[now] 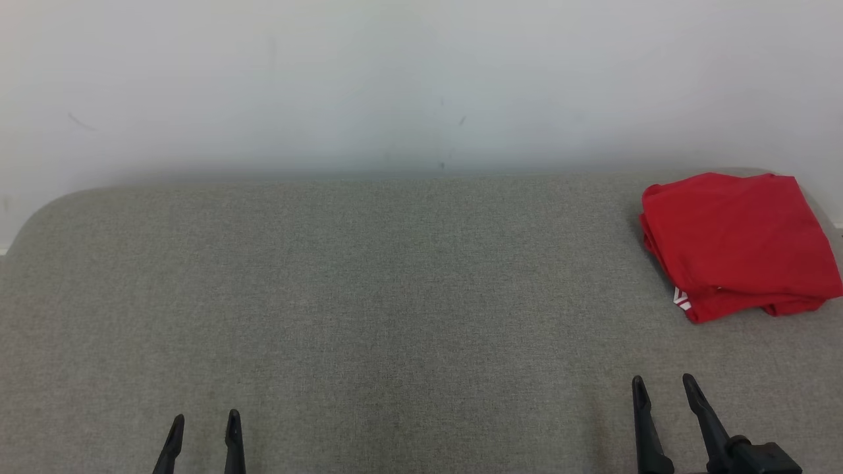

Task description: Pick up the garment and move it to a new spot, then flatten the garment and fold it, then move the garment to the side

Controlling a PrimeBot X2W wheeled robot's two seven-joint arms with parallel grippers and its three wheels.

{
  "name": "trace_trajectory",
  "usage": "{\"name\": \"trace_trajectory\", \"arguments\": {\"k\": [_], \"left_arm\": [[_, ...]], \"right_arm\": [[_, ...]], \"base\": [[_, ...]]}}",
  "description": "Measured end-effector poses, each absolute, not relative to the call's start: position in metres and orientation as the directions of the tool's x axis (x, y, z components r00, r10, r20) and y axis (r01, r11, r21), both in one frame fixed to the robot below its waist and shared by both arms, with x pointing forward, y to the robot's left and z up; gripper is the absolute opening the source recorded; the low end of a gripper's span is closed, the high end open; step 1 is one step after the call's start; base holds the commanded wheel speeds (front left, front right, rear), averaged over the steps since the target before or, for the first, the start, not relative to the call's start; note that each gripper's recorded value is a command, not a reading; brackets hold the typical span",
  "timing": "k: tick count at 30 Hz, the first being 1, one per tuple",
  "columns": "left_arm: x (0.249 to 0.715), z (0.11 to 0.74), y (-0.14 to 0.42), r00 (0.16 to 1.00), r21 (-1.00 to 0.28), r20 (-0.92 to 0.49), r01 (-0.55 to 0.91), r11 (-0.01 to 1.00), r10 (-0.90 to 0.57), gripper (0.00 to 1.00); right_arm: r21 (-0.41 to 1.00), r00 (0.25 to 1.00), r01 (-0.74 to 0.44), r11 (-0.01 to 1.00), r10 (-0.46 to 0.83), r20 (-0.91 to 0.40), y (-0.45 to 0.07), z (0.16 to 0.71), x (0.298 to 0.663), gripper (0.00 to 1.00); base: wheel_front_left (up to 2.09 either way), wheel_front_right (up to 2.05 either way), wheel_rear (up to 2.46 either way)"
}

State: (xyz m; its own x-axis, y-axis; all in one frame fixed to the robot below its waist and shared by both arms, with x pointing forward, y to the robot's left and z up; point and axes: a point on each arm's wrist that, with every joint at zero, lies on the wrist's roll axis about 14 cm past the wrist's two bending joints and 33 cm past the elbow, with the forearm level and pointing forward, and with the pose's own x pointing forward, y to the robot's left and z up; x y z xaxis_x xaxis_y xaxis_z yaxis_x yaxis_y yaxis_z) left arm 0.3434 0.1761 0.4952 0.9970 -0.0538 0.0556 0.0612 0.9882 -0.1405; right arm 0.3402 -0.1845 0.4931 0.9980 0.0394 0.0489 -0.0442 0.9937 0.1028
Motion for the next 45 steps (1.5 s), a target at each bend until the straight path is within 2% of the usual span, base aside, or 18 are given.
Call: {"name": "trace_trajectory", "arguments": {"k": [4,5,11,21,45], "left_arm": [[0.343,0.494,0.177,0.997,-0.143,0.051,0.058,0.988,-0.051,1.0],[0.343,0.493,0.177,0.998,-0.146,0.048,0.056,0.988,-0.049,0.0],[0.339,0.475,0.177,0.999,-0.168,-0.012,0.042,0.985,-0.044,0.0],[0.34,0.469,0.183,0.999,-0.343,-0.051,-0.012,0.939,-0.006,0.0],[0.354,0.476,0.187,0.997,-0.659,-0.071,-0.064,0.75,0.023,0.0]], "right_arm": [[0.104,0.998,-0.044,0.994,0.04,0.045,-0.184,0.492,0.34,1.0],[0.104,0.998,-0.044,0.994,0.04,0.045,-0.184,0.492,0.34,0.0],[0.122,0.999,-0.035,0.992,0.035,-0.002,-0.185,0.478,0.337,0.0],[0.311,1.0,0.017,0.95,-0.011,-0.022,-0.192,0.476,0.338,0.0],[0.643,0.997,0.078,0.762,-0.066,-0.042,-0.206,0.48,0.345,0.0]], "base": [[0.0,0.0,0.0],[0.0,0.0,0.0],[0.0,0.0,0.0],[0.0,0.0,0.0],[0.0,0.0,0.0]]}}
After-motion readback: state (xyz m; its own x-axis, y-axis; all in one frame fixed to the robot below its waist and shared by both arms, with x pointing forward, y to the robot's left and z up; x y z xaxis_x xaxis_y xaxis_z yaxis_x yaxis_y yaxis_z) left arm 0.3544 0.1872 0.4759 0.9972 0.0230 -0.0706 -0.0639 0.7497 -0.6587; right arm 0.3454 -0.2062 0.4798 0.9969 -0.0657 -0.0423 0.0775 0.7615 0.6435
